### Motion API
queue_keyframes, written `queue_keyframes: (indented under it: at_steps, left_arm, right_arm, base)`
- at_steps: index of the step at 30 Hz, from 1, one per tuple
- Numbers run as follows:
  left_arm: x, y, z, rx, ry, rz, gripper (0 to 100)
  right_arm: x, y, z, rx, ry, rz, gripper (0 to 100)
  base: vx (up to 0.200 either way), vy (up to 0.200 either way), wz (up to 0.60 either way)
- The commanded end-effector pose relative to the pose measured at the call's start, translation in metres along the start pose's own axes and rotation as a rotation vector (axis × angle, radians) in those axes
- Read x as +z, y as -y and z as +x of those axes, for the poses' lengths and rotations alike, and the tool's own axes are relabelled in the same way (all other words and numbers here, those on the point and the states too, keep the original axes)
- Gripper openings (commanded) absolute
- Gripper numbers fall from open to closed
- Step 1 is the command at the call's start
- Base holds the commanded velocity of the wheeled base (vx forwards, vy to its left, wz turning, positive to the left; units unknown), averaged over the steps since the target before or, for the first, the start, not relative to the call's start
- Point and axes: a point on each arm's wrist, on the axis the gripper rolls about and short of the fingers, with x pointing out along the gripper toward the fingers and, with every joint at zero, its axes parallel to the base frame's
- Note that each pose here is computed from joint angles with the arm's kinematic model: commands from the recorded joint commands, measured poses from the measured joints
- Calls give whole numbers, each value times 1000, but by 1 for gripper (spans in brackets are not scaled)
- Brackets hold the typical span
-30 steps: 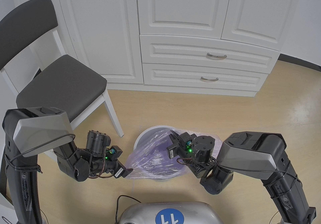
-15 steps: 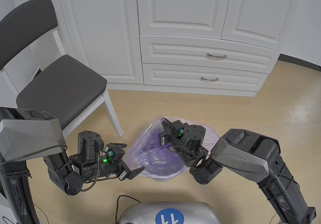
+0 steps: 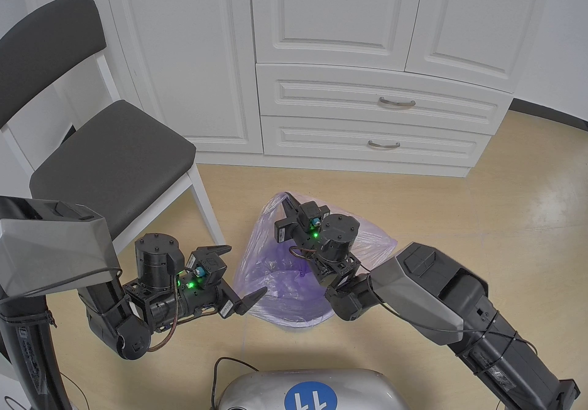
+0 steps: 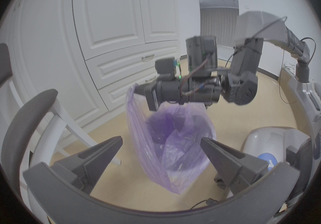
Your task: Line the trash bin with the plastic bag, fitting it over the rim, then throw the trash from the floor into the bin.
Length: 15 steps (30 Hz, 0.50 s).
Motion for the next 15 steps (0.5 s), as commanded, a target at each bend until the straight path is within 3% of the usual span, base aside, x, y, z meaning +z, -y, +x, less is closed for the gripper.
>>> queue_keyframes:
  at_steps: [1,8,9,15]
  left_arm:
    - [6,-2,0,36,53,13,100]
    - [2,2,6,41,33,17,100]
    - [1,4,7,47,23,18,100]
    - [-2,12,20,112,-18,27,100]
  right_arm:
    - [-53,-9,-1,-9,-39,-5,0]
    - [-52,-16,-4,-16,-28,-1,0]
    - [-48,-16,-2,-26,-19,2,100]
    - [-6,-7,11,-55,101,22,100]
  base:
    - [0,0,0]
    - [0,0,0]
    - [0,0,0]
    - [0,0,0]
